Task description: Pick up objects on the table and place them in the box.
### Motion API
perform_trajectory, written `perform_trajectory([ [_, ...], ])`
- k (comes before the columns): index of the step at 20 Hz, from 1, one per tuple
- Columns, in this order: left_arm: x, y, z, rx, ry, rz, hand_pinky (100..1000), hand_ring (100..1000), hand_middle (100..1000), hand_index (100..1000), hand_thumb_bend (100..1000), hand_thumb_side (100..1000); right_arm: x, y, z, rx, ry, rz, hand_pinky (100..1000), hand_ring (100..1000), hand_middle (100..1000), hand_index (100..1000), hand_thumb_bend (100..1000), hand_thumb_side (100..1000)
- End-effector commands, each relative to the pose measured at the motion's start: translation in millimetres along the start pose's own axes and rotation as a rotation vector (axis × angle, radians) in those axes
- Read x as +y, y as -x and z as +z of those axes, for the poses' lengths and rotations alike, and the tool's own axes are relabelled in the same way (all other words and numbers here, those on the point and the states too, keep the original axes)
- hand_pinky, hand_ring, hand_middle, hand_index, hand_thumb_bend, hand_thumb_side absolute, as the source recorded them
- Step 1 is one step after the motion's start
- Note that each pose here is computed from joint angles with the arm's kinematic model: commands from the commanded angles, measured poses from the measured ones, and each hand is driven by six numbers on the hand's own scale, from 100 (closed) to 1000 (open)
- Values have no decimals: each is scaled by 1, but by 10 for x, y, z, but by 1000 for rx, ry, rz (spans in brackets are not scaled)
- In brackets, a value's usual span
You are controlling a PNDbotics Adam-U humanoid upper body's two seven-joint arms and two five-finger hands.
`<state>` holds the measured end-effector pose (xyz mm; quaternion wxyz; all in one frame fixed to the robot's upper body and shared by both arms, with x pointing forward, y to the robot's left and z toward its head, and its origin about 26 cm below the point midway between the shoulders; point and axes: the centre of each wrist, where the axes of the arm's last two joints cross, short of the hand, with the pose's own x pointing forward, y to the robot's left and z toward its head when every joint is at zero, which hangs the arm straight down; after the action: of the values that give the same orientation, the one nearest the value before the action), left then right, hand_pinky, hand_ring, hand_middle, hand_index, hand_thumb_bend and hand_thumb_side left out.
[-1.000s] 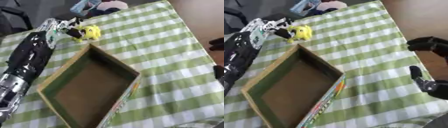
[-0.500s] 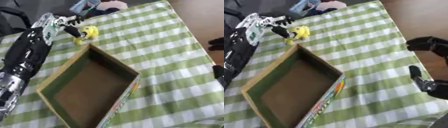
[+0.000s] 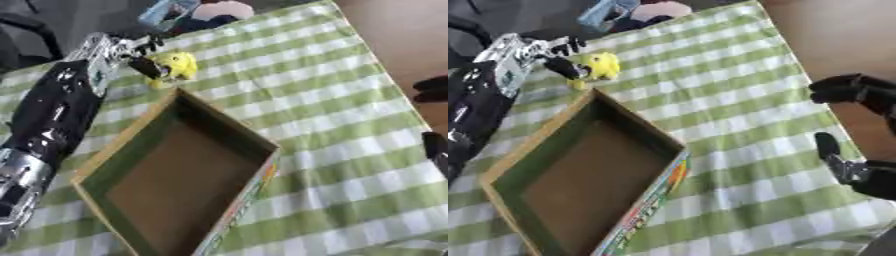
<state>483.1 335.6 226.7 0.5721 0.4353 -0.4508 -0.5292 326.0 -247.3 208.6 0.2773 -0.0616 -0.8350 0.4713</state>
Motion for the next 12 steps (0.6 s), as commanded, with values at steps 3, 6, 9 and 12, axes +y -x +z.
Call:
perform_trajectory([
  [3, 13, 16, -4, 6, 2, -20, 807, 757, 756, 913, 177, 434, -73, -58, -44, -30, 1, 17, 842, 794, 821, 818, 100, 100],
  [6, -10, 7, -11, 15, -15, -22, 771, 669, 658, 830, 100, 463, -72, -57, -44, -29, 3, 16, 842, 794, 820, 818, 100, 100],
  [9, 10, 2, -1, 29, -81, -15, 701, 524, 502, 690, 100, 450, -69, -53, -40, -27, 4, 14, 843, 794, 820, 818, 100, 100],
  [12, 58, -6, 26, 23, -176, 6, 675, 483, 454, 636, 100, 449, -66, -47, -29, -22, 7, 13, 843, 794, 820, 818, 100, 100],
])
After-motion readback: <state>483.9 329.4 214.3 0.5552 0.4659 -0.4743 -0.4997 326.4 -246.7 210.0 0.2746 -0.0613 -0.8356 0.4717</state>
